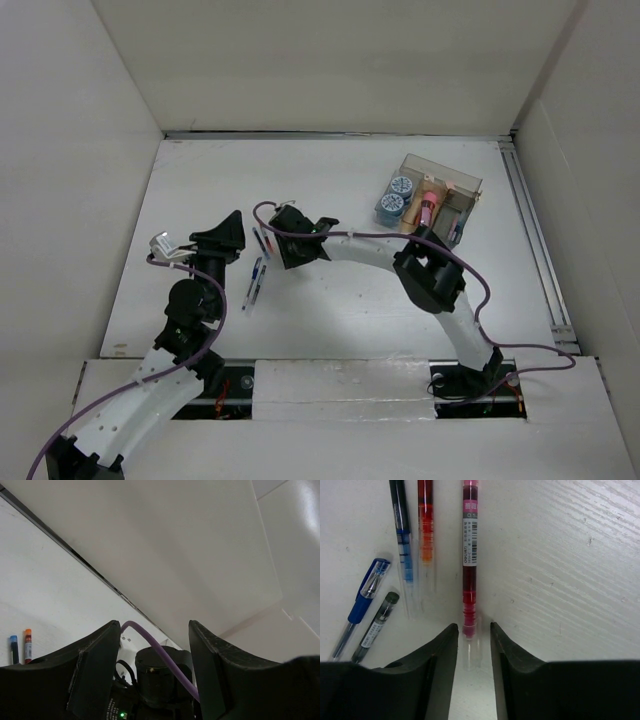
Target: Organize the desk
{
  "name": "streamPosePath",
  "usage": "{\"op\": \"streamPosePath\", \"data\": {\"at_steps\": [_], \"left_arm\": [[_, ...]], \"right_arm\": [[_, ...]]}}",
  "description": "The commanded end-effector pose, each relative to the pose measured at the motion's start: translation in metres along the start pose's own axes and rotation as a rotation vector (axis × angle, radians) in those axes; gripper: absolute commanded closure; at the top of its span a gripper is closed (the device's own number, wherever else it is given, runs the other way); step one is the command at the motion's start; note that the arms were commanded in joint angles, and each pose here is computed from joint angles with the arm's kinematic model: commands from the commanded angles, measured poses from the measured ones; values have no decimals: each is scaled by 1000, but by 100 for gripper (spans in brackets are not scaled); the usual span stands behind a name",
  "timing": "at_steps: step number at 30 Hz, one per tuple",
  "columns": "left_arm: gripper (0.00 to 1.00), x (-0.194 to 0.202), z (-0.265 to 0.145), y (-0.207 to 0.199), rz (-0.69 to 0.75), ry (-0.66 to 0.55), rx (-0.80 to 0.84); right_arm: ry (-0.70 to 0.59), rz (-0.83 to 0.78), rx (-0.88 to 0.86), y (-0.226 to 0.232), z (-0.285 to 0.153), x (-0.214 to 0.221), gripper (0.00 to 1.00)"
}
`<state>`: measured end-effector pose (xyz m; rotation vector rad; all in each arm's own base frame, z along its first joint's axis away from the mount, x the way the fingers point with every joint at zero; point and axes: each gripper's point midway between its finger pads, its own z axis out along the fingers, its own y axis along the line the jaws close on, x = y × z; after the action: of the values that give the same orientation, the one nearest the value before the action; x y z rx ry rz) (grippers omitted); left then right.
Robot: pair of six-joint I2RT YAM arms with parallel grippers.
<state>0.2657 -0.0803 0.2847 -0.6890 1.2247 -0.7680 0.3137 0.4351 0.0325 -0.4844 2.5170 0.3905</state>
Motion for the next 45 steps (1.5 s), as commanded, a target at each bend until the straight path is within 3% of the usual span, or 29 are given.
{"op": "streamPosePath", "data": {"at_steps": [1, 5, 8, 12, 16, 20, 23, 24, 31, 35, 45], "left_arm": [[47, -4, -1, -2, -17, -19, 11], [47, -4, -1, -3, -21, -17, 11], [47, -3, -1, -1, -17, -17, 9], [47, 1, 0, -4, -7, 3, 18], [46, 7, 4, -8, 14, 25, 30], [46, 23, 9, -25, 71, 101, 104], [46, 44, 18, -32, 123, 184, 117], [46, 54, 21, -34, 149, 228, 126], [47, 66, 23, -34, 165, 267, 140], [47, 63, 22, -32, 160, 243, 142], [47, 66, 23, -33, 165, 260, 143]], "right_arm": [[-14, 24, 40, 0, 3, 1, 64], [-10, 43, 66, -10, 4, 12, 89], [-4, 80, 16, -12, -7, 18, 100], [-152, 169, -148, -9, -56, -23, 100], [-296, 224, -125, -41, -104, -60, 100], [-430, 315, -32, -109, -150, -82, 100], [-476, 407, 76, -181, -166, -76, 100], [-449, 467, 169, -221, -165, -56, 100], [-488, 683, 425, -340, -181, -21, 100], [-484, 775, 437, -376, -178, -10, 100], [-495, 843, 468, -399, -181, -4, 99]]}}
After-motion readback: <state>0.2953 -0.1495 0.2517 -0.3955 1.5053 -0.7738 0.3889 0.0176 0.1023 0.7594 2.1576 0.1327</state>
